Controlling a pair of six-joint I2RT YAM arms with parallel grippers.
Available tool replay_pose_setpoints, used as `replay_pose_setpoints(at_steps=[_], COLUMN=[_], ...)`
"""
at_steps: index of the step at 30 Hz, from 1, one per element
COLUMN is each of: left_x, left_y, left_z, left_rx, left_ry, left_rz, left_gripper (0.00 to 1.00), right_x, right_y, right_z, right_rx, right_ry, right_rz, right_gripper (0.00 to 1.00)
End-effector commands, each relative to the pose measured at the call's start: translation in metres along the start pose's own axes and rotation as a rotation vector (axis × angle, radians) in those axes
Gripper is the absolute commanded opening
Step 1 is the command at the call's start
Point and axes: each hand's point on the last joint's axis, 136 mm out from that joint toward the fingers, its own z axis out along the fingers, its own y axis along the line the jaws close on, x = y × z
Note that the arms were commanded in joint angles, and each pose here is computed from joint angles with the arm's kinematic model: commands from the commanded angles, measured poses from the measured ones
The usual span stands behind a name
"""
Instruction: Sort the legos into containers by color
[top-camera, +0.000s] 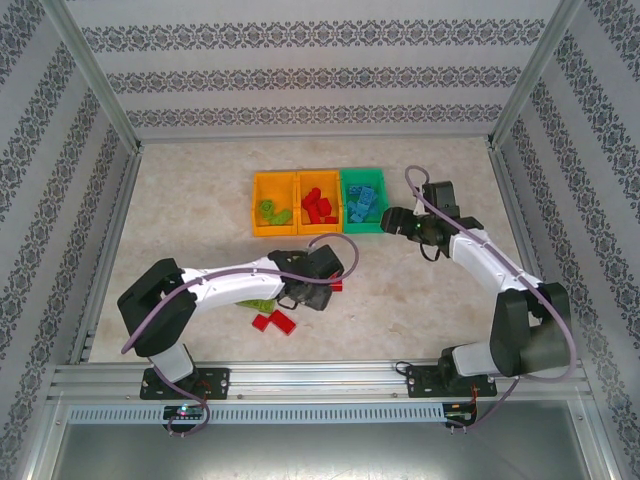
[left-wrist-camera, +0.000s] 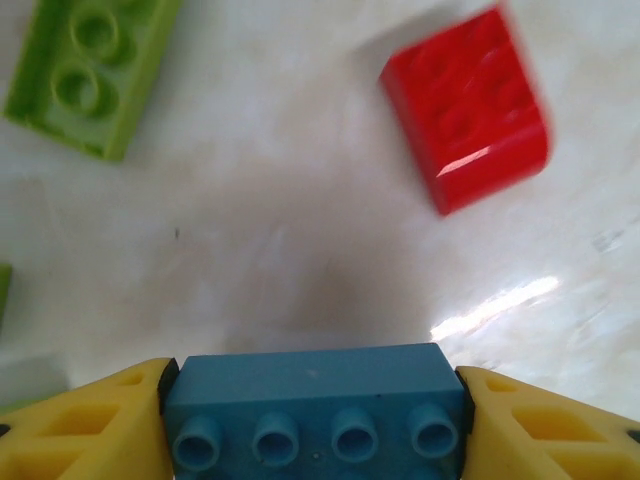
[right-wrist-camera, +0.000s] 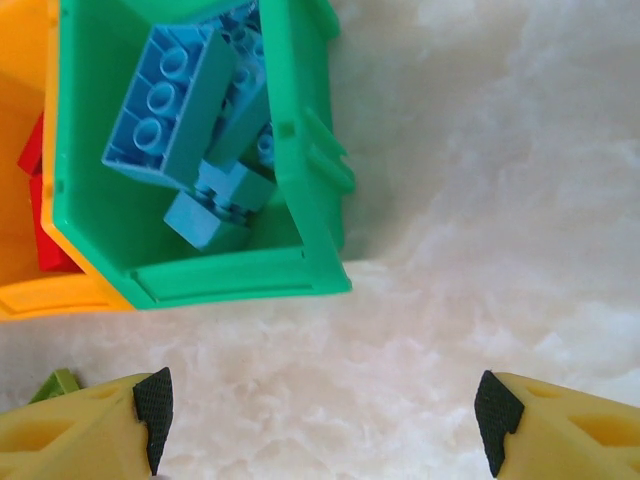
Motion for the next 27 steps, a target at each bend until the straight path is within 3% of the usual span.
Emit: replay_pose_setpoints(at_steps=[1, 14, 20, 27], left_x=[-0.024, -0.165, -0.231, -0.282], left_y=[0.000, -0.006, -0.006, 0.001], left_z=[-0.014, -0.046, -0.041, -0.022], left_rx=[-0.027, 0.091, 0.145, 0.168], left_ry=[-0.059, -0.287, -0.354, -0.402], left_rz=[0.051, 0.054, 0.099, 0.156], left_gripper=[0.44, 0.42, 0.42, 0.42], right_x=[0.000, 0.027, 0.034, 0.031], right_y=[-0.001, -0.019, -0.024, -0.026], right_z=[-0.006, -0.001, 0.002, 0.004], right_rx=[-0.012, 0.018, 0.025, 0.029], right_ry=[-0.036, -0.013, -0.004, -0.005], right_rz=[-0.017, 0.004, 0.012, 0.021], right_gripper=[0.82, 0.82, 0.82, 0.82])
